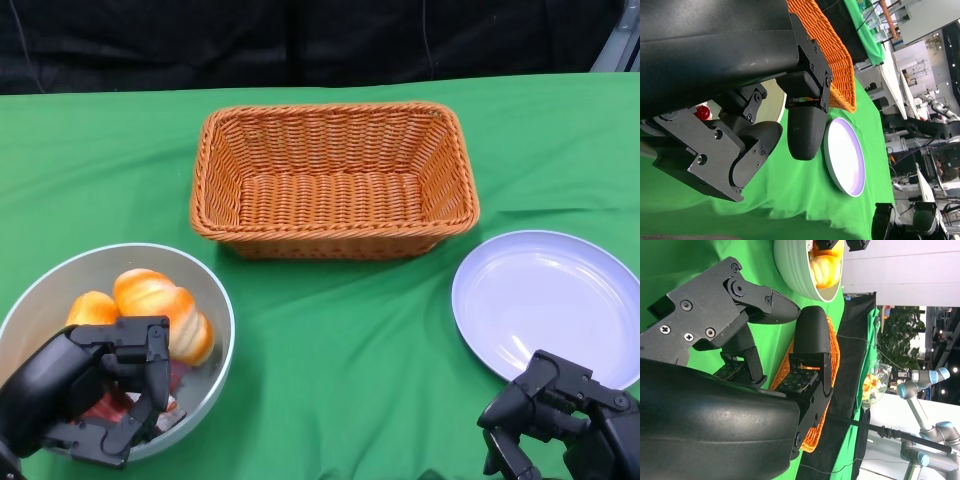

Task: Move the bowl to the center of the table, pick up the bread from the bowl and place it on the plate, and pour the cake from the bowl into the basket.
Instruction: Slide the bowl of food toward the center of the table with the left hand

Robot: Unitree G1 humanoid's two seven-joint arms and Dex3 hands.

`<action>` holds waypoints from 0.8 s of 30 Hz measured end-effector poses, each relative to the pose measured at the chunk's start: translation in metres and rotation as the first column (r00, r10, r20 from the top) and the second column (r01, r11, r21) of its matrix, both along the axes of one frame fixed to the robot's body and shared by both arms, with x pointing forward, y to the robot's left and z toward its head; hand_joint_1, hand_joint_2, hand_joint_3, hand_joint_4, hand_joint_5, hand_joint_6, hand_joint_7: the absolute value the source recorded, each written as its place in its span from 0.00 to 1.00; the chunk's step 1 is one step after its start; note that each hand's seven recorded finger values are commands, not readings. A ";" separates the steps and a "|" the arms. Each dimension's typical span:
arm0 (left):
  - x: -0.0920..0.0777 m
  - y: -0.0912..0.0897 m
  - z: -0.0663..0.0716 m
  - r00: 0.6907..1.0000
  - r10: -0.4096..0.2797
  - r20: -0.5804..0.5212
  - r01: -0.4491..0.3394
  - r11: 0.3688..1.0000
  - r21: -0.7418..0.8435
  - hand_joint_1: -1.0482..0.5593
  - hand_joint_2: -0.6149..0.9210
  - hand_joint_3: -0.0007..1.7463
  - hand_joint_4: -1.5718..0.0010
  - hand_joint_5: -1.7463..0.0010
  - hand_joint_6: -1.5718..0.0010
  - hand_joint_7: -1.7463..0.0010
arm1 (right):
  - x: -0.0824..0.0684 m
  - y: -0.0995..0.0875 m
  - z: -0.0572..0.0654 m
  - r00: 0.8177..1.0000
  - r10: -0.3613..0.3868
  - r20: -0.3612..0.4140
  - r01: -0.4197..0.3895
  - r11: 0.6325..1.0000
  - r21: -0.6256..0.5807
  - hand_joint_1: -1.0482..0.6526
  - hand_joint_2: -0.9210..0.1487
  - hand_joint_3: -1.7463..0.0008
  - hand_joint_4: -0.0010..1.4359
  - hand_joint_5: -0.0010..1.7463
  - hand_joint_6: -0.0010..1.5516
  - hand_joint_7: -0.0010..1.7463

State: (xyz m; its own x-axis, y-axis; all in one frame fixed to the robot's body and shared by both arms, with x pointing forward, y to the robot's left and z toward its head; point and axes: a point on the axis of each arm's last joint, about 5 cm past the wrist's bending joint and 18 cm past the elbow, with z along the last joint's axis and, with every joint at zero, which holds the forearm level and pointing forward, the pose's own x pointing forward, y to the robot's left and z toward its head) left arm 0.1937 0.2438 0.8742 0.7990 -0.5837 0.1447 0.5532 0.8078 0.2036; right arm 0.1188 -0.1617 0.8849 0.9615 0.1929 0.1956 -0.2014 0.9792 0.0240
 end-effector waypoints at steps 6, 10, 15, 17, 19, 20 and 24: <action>0.000 0.000 0.000 1.000 0.000 -0.002 0.000 1.000 0.000 0.66 0.71 0.78 0.46 0.00 0.55 0.03 | 0.000 -0.001 0.000 1.000 -0.004 0.000 0.004 1.000 -0.002 0.50 0.37 0.47 0.55 0.90 0.48 0.73; 0.000 0.000 0.000 1.000 0.000 -0.001 0.000 1.000 0.000 0.66 0.71 0.78 0.46 0.00 0.55 0.03 | 0.000 -0.002 0.000 1.000 -0.008 0.000 0.008 1.000 -0.003 0.51 0.37 0.47 0.55 0.90 0.48 0.73; 0.000 0.000 0.000 1.000 0.000 -0.001 0.000 1.000 0.000 0.66 0.71 0.78 0.46 0.00 0.55 0.03 | 0.000 -0.002 0.000 1.000 -0.009 0.000 0.009 1.000 -0.004 0.51 0.37 0.47 0.55 0.90 0.48 0.73; 0.000 0.000 0.000 1.000 0.000 -0.001 0.000 1.000 0.000 0.66 0.71 0.78 0.46 0.00 0.55 0.03 | 0.000 -0.002 0.000 1.000 -0.008 0.001 0.008 1.000 -0.004 0.51 0.37 0.47 0.55 0.90 0.48 0.73; 0.000 0.000 0.000 1.000 0.000 0.002 0.000 1.000 0.001 0.66 0.71 0.79 0.46 0.00 0.55 0.03 | 0.000 -0.002 -0.001 1.000 -0.008 0.003 0.008 1.000 -0.005 0.50 0.37 0.47 0.55 0.90 0.48 0.73; 0.000 0.000 0.000 1.000 0.000 0.003 0.000 1.000 0.001 0.66 0.70 0.79 0.46 0.00 0.55 0.03 | 0.000 -0.002 -0.001 1.000 -0.009 0.005 0.009 1.000 -0.006 0.50 0.37 0.47 0.55 0.90 0.48 0.73; 0.000 0.000 0.000 1.000 0.000 0.002 0.000 1.000 0.001 0.67 0.71 0.79 0.46 0.00 0.55 0.03 | 0.000 -0.003 -0.001 1.000 -0.011 0.006 0.011 1.000 -0.006 0.50 0.37 0.47 0.55 0.89 0.48 0.73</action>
State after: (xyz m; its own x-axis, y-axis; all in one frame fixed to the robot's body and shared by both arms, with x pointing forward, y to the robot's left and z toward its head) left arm 0.1936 0.2438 0.8742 0.7987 -0.5837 0.1463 0.5526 0.8077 0.2054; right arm 0.1189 -0.1643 0.8838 0.9623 0.1839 0.2005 -0.1910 0.9814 0.0166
